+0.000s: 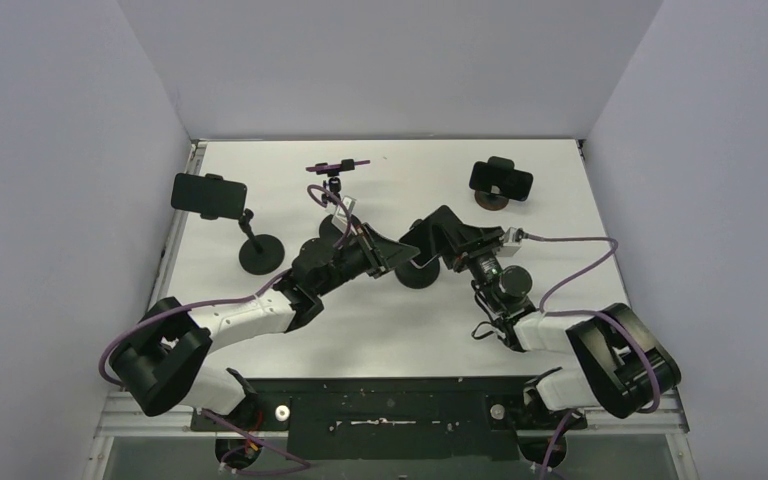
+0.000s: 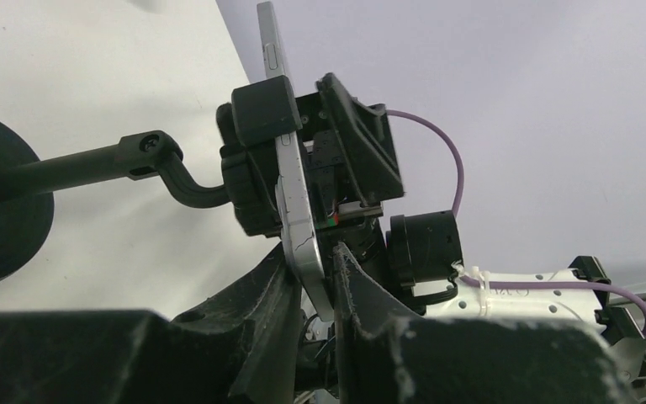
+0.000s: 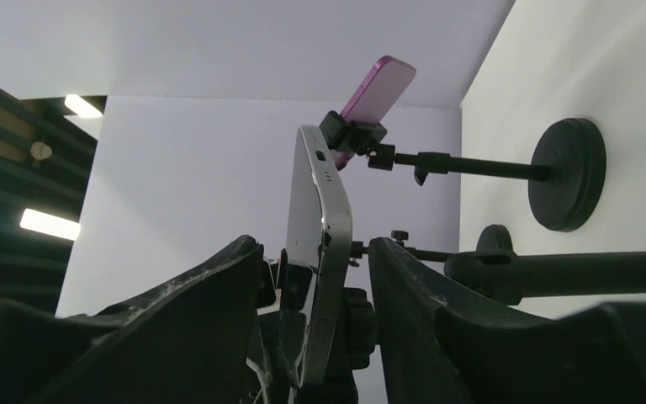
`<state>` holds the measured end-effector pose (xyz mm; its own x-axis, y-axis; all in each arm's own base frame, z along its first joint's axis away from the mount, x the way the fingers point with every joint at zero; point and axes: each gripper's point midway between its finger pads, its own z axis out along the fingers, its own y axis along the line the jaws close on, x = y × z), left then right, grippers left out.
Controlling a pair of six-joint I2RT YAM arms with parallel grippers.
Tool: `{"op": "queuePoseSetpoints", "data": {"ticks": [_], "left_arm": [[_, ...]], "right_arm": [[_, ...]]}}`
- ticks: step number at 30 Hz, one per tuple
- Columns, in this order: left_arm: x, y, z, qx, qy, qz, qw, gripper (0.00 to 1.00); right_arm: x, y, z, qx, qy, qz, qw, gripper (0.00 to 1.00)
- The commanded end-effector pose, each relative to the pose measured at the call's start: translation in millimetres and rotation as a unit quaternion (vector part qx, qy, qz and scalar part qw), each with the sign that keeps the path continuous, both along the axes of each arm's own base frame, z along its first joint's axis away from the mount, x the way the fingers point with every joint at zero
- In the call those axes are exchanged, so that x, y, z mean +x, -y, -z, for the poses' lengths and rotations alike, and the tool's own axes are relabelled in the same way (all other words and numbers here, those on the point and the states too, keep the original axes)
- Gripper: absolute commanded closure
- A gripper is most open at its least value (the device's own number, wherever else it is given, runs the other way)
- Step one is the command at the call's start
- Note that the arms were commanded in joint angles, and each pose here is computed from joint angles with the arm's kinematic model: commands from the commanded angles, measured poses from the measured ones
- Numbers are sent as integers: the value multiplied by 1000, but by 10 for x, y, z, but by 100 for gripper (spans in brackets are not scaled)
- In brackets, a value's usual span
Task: Remove the phone from the phone stand
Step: Pick up the phone stand with the phone at the center of the board.
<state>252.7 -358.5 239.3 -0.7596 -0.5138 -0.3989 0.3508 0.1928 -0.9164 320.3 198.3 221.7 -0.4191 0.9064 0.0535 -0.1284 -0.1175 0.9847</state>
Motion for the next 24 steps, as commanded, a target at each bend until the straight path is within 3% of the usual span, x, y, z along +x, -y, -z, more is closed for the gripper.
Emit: {"op": "queuePoseSetpoints", "data": {"ticks": [1, 9, 13, 19, 20, 24], "left_arm": [[-11, 10, -501, -45, 72, 8, 996, 100], [-1, -120, -582, -32, 56, 16, 998, 100], [39, -287, -688, -35, 46, 22, 998, 100], [31, -465, -796, -37, 33, 59, 997, 100], [28, -466, -826, -32, 28, 78, 996, 100], [-34, -442, -878, -12, 27, 133, 991, 100]], "right_arm": [[-171, -102, -174, -32, 45, -29, 998, 42], [-200, 74, -152, -138, 31, -25, 990, 4], [-214, 212, -134, -255, 21, -33, 966, 0], [-267, 361, -108, -450, 46, -55, 890, 0], [-290, 362, -140, -492, 65, -70, 865, 1], [-319, 308, -238, -574, 133, -96, 802, 3]]}}
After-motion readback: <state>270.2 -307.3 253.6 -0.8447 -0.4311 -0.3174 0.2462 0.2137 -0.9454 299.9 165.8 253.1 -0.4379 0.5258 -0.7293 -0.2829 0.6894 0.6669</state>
